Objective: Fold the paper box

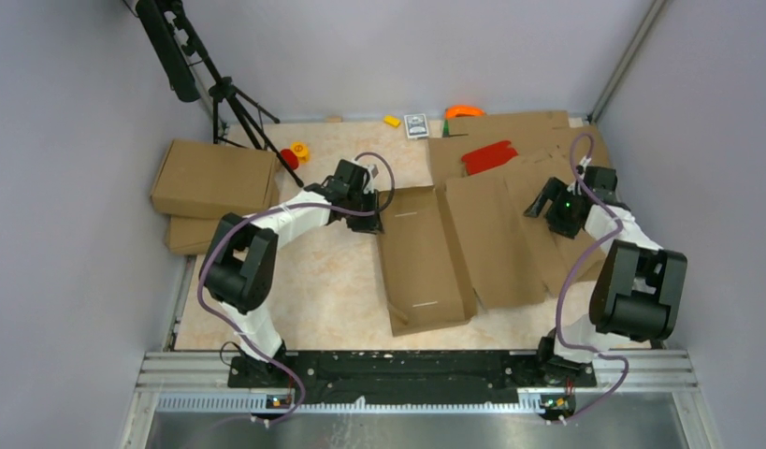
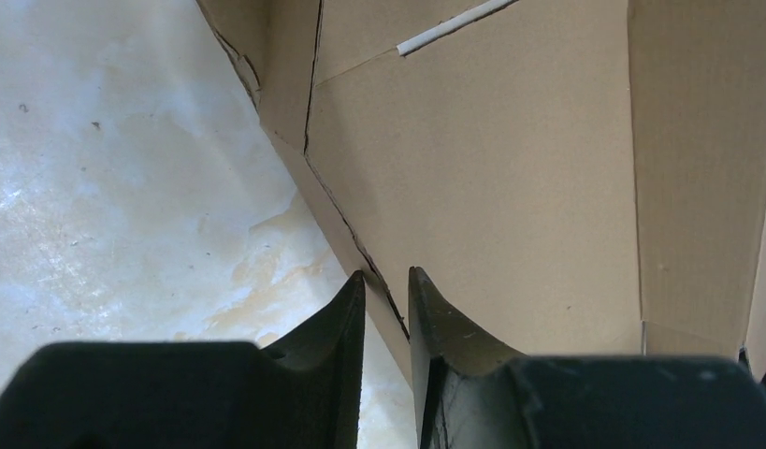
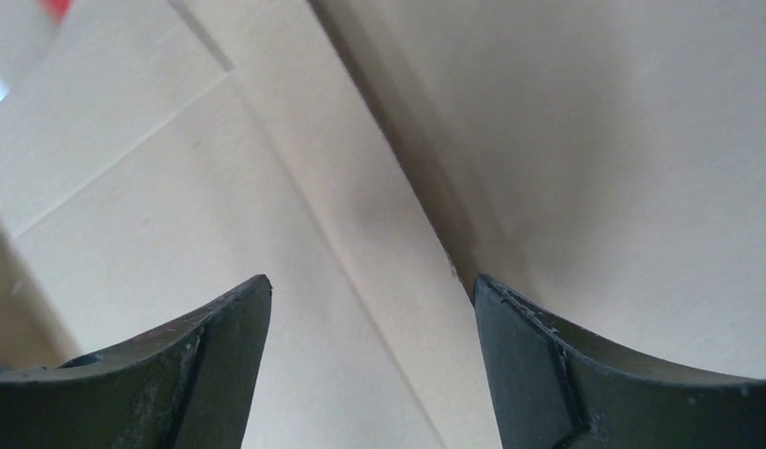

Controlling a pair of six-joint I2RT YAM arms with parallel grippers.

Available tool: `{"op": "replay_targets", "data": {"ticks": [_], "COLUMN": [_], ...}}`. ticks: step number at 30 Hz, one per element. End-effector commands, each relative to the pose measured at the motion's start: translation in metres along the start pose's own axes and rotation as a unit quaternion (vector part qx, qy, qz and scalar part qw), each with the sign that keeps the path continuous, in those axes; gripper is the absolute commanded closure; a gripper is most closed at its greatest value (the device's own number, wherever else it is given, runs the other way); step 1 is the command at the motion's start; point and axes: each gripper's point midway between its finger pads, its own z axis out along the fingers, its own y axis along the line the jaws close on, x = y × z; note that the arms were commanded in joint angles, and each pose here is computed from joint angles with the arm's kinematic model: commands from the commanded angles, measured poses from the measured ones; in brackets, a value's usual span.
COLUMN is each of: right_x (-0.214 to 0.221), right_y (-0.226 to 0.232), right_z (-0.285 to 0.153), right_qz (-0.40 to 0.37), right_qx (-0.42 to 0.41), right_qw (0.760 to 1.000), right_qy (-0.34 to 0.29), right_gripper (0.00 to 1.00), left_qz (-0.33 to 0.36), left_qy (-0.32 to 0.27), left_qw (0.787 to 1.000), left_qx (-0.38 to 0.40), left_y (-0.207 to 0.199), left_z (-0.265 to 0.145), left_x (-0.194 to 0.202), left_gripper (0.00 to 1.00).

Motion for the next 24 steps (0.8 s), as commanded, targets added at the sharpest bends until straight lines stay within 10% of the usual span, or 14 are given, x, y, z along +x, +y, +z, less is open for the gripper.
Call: {"op": "replay_targets", "data": {"ticks": [1, 24], "right_x": [0.021, 0.115], "right_y": [0.060, 0.081], "right_z": [-0.034, -0.043], "right_qz": [-0.008, -0.170], "right_qx": [-0.165, -0.043], "right_qw": [0.986, 0.979], "right_qy": [0.025, 0.103], "right_gripper": [0.24, 0.09], "left_qz": [0.015, 0.034], "left_qy": [-0.015, 0.002], "left_qw": [1.000, 0.999], "left_qx": [0.015, 0.021], "left_y": [-0.010, -0.013], "left_z": [0.003, -0.005], "left_x": [-0.017, -0.007], "left_gripper": [0.76, 0.77]}}
